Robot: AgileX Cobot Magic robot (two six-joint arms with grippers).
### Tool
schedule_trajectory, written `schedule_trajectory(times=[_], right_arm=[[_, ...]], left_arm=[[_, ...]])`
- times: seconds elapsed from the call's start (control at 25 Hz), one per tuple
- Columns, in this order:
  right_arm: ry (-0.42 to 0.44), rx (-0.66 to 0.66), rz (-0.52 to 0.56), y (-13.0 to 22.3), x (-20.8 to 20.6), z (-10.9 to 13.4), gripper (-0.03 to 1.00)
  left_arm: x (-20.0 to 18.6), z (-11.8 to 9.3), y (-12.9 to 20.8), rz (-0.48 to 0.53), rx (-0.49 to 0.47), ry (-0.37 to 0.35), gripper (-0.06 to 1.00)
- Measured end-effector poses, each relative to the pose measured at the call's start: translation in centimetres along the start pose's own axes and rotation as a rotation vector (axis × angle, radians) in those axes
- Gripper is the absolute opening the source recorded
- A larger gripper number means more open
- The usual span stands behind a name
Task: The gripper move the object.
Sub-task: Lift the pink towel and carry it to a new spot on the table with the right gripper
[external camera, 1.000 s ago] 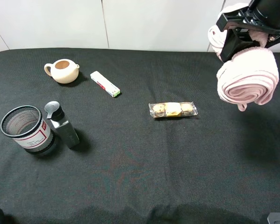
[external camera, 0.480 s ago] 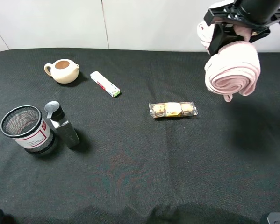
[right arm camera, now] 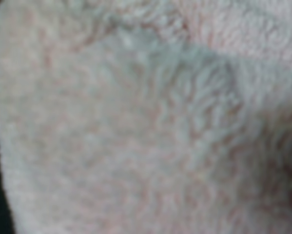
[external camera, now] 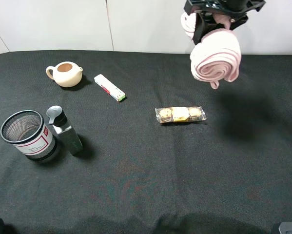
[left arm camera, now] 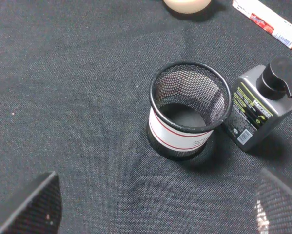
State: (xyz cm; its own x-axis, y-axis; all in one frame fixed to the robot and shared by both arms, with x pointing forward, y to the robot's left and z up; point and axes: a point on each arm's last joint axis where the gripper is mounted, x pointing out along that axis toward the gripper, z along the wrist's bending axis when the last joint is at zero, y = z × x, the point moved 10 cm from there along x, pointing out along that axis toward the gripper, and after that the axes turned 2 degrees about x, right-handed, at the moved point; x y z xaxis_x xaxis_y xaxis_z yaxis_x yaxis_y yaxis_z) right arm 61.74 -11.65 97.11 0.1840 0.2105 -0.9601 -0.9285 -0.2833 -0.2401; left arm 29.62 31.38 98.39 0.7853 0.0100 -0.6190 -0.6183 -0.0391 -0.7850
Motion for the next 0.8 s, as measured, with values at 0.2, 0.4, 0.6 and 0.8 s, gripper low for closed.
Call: schedule_trajectory(times=[0.2, 0.4, 0.6, 0.8], right_arm=[[-0.004, -0.016, -0.006, -1.8, 1.4, 0.4, 0.39], [-0.006, -0.027, 0.001, -3.0, 2.9, 0.4, 0.39], [-0.001, -0.028, 0.013, -4.0, 4.7, 0.2, 0.39], [0.024, -0.034, 0.032, -4.5, 6.7, -0.4, 0.39]], left_arm=[[0.0, 0.0, 0.0, 0.000, 0.000, 0.000, 0.83], [0.0, 0.0, 0.0, 0.000, 0.000, 0.000, 0.83], [0.0, 0.0, 0.0, 0.000, 0.000, 0.000, 0.83], [0.0, 0.0, 0.0, 0.000, 0.000, 0.000, 0.83]])
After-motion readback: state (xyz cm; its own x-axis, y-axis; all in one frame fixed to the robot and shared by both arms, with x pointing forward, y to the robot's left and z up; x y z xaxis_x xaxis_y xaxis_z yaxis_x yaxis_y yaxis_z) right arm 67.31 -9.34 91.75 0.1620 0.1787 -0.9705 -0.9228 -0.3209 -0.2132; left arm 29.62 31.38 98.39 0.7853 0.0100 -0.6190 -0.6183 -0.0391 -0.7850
